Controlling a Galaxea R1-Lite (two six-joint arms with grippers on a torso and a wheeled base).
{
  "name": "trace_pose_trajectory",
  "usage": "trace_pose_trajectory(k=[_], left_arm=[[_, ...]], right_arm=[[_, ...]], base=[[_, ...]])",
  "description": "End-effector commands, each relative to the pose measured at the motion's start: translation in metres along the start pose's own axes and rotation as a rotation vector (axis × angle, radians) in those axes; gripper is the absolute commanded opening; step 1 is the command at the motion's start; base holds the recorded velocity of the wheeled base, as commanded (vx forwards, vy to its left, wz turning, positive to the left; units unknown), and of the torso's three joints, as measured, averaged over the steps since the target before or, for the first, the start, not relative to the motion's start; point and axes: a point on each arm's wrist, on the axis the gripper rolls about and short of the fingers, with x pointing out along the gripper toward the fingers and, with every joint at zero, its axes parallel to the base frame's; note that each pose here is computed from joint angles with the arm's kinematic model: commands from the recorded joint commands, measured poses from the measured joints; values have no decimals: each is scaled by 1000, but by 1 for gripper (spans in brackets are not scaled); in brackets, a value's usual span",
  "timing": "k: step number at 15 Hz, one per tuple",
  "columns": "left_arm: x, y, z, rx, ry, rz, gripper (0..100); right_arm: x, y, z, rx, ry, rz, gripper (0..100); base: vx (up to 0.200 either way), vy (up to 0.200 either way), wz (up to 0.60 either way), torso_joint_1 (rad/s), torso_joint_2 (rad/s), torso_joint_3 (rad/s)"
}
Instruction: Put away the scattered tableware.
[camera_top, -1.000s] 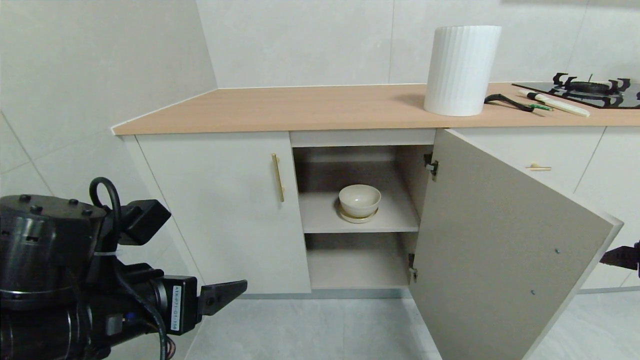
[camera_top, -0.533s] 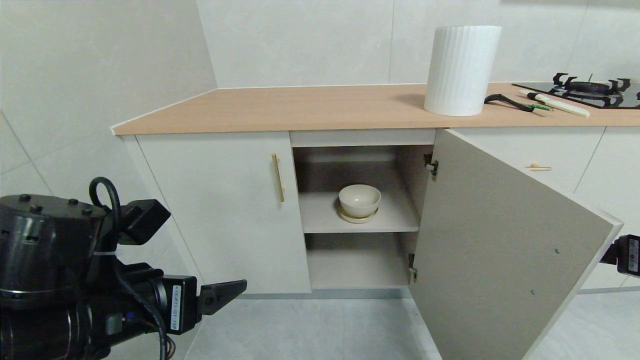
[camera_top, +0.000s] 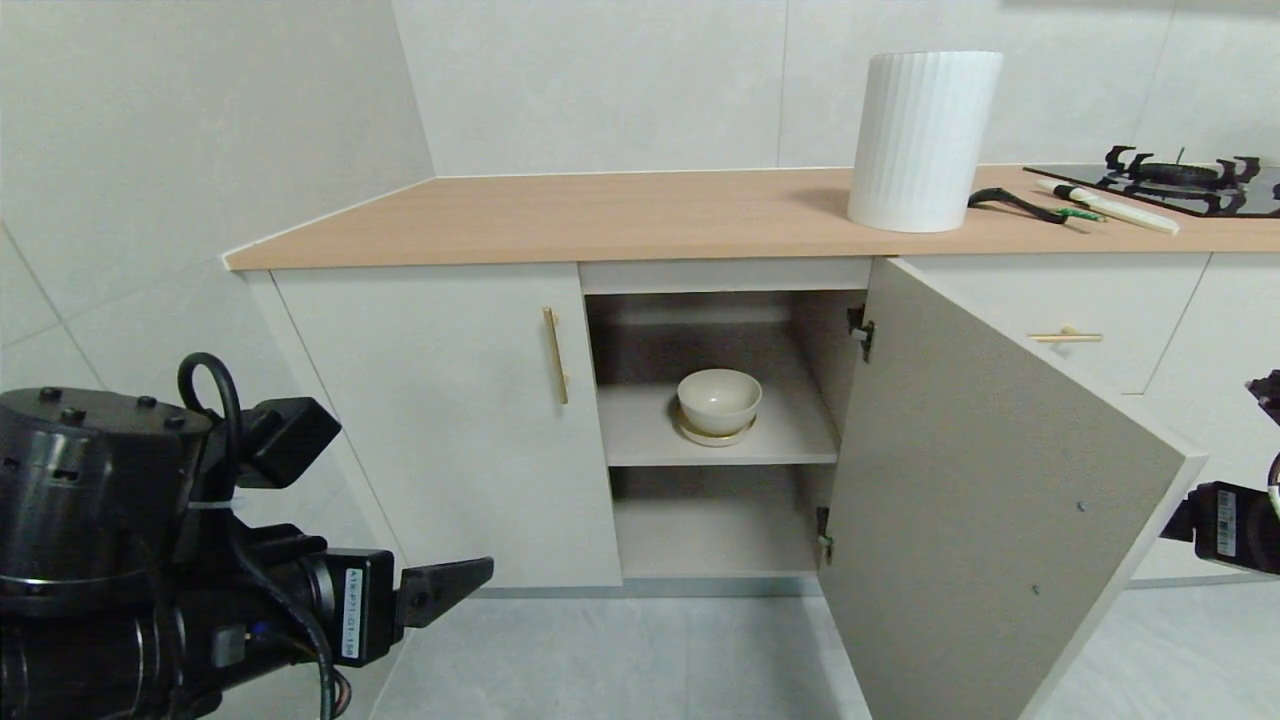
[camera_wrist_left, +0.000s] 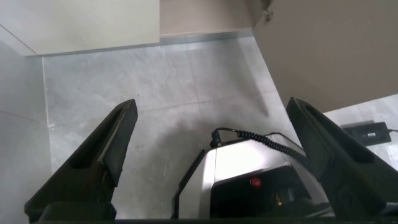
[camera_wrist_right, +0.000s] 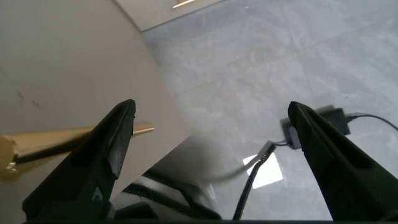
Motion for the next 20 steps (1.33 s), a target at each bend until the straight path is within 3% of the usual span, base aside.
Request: trace_pose_trajectory(k=[1,4,10,17,19,20], left_arm=[[0,0,0,0,2,1,100],[0,0,0,-3,0,0,100],[0,0,1,-5,-3,1,100],[-1,0,0,-5,-4,-1,100],[-2,0,1,-7,-9,0,100],[-2,0,1,-7,-9,0,100]], right_arm=[[-2,9,-4,-13,5,34,100],[-5,25,-16,-67,29,98,100],[-2,54,-37,-100,-9,240,100],[5,71,-39,-78,15,326,100],[8,84,-31,-67,-24,452,100],[8,84,-31,-67,-27,456,100]], base=[[0,0,0,0,0,0],[0,0,0,0,0,0],[0,0,0,0,0,0],[0,0,0,0,0,0],[0,0,0,0,0,0],[0,0,0,0,0,0]])
